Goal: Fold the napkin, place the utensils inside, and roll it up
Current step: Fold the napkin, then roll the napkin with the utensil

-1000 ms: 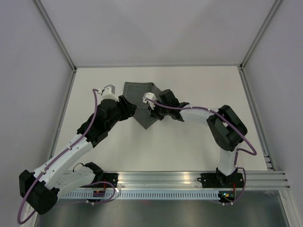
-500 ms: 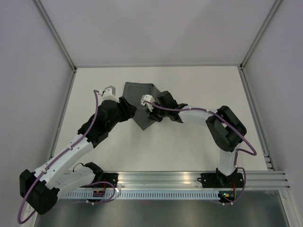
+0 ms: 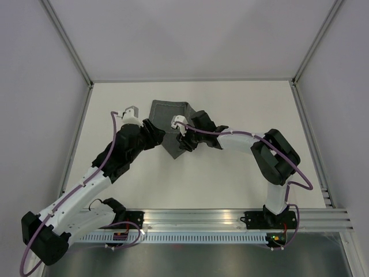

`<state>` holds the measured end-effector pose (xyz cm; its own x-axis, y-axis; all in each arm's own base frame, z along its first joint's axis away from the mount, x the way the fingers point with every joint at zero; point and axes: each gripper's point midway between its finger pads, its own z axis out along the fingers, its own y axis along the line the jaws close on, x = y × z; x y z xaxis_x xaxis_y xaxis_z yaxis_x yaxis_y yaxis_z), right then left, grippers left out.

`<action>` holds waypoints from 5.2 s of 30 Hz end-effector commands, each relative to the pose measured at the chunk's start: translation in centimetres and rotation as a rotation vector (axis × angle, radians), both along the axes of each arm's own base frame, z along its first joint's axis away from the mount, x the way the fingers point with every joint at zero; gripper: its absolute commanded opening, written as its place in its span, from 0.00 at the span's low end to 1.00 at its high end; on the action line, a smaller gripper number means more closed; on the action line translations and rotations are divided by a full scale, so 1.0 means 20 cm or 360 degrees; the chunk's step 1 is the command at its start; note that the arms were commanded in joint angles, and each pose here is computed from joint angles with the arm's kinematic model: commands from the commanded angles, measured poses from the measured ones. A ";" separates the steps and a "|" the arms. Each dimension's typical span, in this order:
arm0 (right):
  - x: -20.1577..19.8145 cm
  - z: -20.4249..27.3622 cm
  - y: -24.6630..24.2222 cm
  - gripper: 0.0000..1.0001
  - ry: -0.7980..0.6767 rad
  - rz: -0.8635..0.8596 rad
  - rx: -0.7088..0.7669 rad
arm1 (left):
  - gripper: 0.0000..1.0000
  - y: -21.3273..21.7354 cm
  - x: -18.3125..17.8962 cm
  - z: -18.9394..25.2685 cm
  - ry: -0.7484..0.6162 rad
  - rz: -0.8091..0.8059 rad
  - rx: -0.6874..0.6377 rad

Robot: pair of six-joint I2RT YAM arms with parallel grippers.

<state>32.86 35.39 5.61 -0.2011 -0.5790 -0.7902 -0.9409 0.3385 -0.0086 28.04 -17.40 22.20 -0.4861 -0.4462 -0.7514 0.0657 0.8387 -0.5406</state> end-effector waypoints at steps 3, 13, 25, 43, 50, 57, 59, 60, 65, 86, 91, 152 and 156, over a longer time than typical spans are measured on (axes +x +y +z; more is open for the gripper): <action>-0.01 0.17 0.11 0.50 0.0011 0.0083 0.0161 | 0.56 0.03 -0.02 0.00 -0.0010 0.0042 -0.0029; 0.15 0.30 0.02 0.56 0.0109 -0.0122 0.0216 | 0.59 0.03 0.00 -0.05 0.0019 0.0080 -0.0011; 0.61 0.18 -0.47 0.59 0.0154 -0.0631 -0.0005 | 0.35 0.12 0.35 -0.31 0.0241 0.0312 -0.0111; 0.69 -0.07 -0.50 0.64 0.0391 -0.0698 -0.0081 | 0.08 0.45 0.61 -0.82 0.0646 0.0703 -0.0036; 0.62 -0.10 -0.53 0.64 0.0423 -0.0675 -0.0101 | 0.07 0.44 0.65 -0.95 0.0737 0.0707 -0.0007; 0.52 -0.18 -0.57 0.64 0.0474 -0.0634 -0.0157 | 0.07 0.41 0.71 -0.99 0.0745 0.0673 -0.0005; 0.51 -0.18 -0.57 0.64 0.0482 -0.0636 -0.0161 | 0.07 0.41 0.72 -0.99 0.0747 0.0660 -0.0004; 0.50 -0.18 -0.58 0.64 0.0496 -0.0632 -0.0168 | 0.07 0.41 0.74 -0.99 0.0738 0.0655 -0.0002; 0.44 -0.14 -0.60 0.64 0.0496 -0.0619 -0.0171 | 0.07 0.37 0.80 -1.00 0.0735 0.0590 0.0017; -0.06 -0.07 -0.72 0.64 0.0730 -0.0464 -0.0236 | 0.12 0.04 1.08 -1.00 0.0735 0.0138 -0.0034; -0.08 -0.03 -0.74 0.64 0.0711 -0.0451 -0.0239 | 0.14 -0.04 1.10 -1.00 0.0742 0.0069 -0.0023; -0.20 0.23 -0.44 0.73 -0.0628 0.0310 -0.0193 | 0.49 0.31 0.15 0.00 -0.0162 0.0081 0.0067; -0.25 0.14 -0.42 0.73 -0.0617 0.0380 -0.0239 | 0.49 0.34 0.14 -0.02 -0.0176 0.0107 0.0093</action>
<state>28.32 25.40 8.43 0.1647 -0.7252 -0.6685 -0.9138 0.1431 -0.3802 30.69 -10.95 20.82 -0.4182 -0.4583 -0.7843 0.0299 0.8560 -0.5161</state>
